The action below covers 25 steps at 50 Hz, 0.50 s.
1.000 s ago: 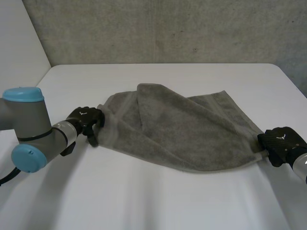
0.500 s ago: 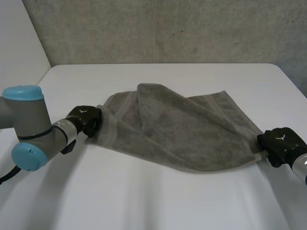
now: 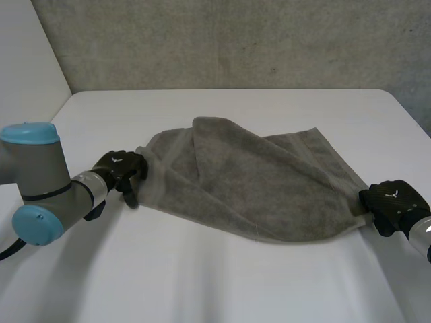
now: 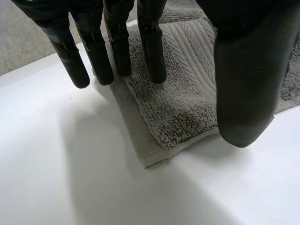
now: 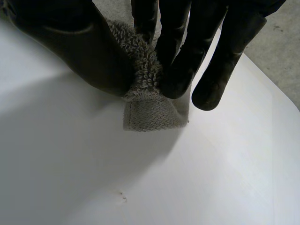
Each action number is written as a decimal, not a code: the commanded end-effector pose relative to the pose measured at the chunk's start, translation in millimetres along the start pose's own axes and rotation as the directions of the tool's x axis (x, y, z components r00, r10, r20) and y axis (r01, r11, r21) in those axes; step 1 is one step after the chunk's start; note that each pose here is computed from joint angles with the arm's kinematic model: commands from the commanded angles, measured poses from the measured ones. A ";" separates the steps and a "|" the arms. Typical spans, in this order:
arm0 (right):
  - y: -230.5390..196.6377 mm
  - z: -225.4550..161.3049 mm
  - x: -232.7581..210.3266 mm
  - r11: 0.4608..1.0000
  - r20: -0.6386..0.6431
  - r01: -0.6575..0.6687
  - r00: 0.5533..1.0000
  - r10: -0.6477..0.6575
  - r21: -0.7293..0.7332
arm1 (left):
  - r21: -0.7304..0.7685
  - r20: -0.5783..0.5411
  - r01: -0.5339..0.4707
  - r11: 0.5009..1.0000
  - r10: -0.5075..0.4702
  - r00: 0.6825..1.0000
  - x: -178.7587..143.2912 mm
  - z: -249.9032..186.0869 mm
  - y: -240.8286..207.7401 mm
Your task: Fold the towel.
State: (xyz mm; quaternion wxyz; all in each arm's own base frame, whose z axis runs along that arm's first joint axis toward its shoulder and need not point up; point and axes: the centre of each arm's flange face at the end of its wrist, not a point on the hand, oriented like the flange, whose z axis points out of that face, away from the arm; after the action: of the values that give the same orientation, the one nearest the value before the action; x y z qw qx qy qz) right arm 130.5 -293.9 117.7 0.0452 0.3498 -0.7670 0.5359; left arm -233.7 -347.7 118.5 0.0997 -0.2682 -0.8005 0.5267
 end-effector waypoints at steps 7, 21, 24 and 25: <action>1.2 -1.1 -2.3 0.999 0.005 0.043 0.999 -0.043 -0.005 | 0.032 0.012 -0.009 0.999 0.009 1.000 -2.7 16.9 6.0; 1.9 -1.6 -4.4 0.998 0.011 0.060 0.998 -0.060 -0.009 | 0.053 0.010 -0.010 0.999 0.010 1.000 -2.2 24.7 3.6; 2.3 -1.5 -4.6 0.998 0.012 0.060 0.998 -0.060 -0.010 | 0.055 0.006 -0.012 0.998 0.012 1.000 -0.4 25.0 3.0; 2.3 -1.5 -4.6 0.998 0.012 0.060 0.998 -0.060 -0.010 | 0.057 0.005 -0.012 0.998 0.011 1.000 0.1 25.1 2.5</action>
State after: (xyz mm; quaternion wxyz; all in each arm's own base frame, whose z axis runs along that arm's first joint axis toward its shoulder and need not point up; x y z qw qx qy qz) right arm 132.0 -290.3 115.0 0.0593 0.3754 -0.7585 0.5293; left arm -241.3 -367.3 105.3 0.0998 -0.2667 -0.7853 0.5498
